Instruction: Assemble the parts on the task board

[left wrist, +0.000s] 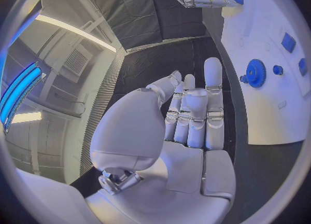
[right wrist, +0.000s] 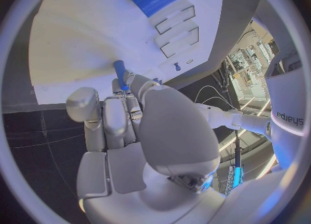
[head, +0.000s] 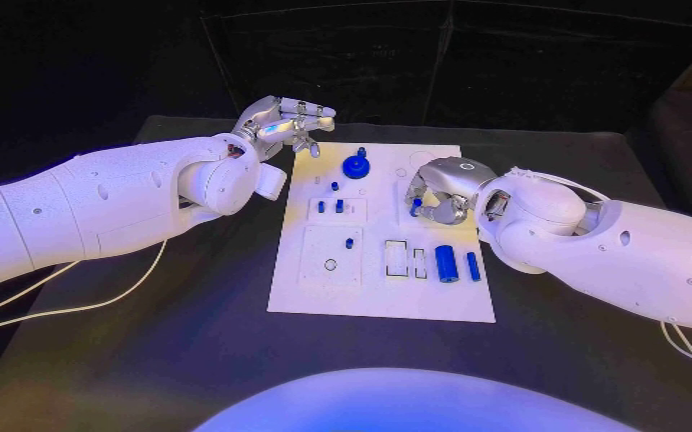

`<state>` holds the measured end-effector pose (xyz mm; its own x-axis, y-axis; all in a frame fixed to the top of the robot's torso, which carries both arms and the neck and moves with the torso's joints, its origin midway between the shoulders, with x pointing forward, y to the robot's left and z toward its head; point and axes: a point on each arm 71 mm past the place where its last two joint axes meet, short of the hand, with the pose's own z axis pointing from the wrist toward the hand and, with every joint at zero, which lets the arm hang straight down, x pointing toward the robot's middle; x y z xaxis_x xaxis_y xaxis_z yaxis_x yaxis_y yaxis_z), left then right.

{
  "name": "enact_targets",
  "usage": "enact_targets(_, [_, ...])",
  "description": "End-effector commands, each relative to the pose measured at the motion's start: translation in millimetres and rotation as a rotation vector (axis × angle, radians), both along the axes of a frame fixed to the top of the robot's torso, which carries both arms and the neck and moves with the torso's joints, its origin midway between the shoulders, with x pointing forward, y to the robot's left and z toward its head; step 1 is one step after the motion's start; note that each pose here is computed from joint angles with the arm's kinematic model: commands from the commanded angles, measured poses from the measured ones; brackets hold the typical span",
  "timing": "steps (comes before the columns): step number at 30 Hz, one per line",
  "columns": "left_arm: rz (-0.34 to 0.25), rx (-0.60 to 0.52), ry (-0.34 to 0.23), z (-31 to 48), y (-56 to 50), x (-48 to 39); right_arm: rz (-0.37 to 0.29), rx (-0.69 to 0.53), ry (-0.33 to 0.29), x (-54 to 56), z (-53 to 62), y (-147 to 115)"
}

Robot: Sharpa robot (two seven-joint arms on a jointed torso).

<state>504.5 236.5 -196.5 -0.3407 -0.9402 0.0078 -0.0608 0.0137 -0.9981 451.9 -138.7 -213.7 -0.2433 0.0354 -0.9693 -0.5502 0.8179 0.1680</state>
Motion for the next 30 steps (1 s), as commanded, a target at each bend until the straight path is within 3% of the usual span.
enact_targets(1, [-0.011, -0.008, -0.001, 0.9, -1.1, 0.1, 0.011, 0.053, -0.058, -1.1, 7.2, 0])
enact_targets(8, [-0.009, -0.007, -0.001, 0.7, -0.4, 0.7, 0.009, 0.078, -0.068, -5.3, 11.3, -4])
enact_targets(16, [-0.002, -0.004, -0.002, 0.6, 1.1, 1.1, 0.064, 0.147, -0.082, -25.2, 26.2, 5])
enact_targets(21, [-0.003, -0.005, -0.003, 0.5, 0.6, 1.3, 0.136, 0.193, -0.082, -42.6, 36.9, 27])
enact_targets(30, [-0.005, -0.006, -0.005, 0.4, -0.6, 2.0, 0.248, 0.238, -0.065, -56.9, 42.4, 71])
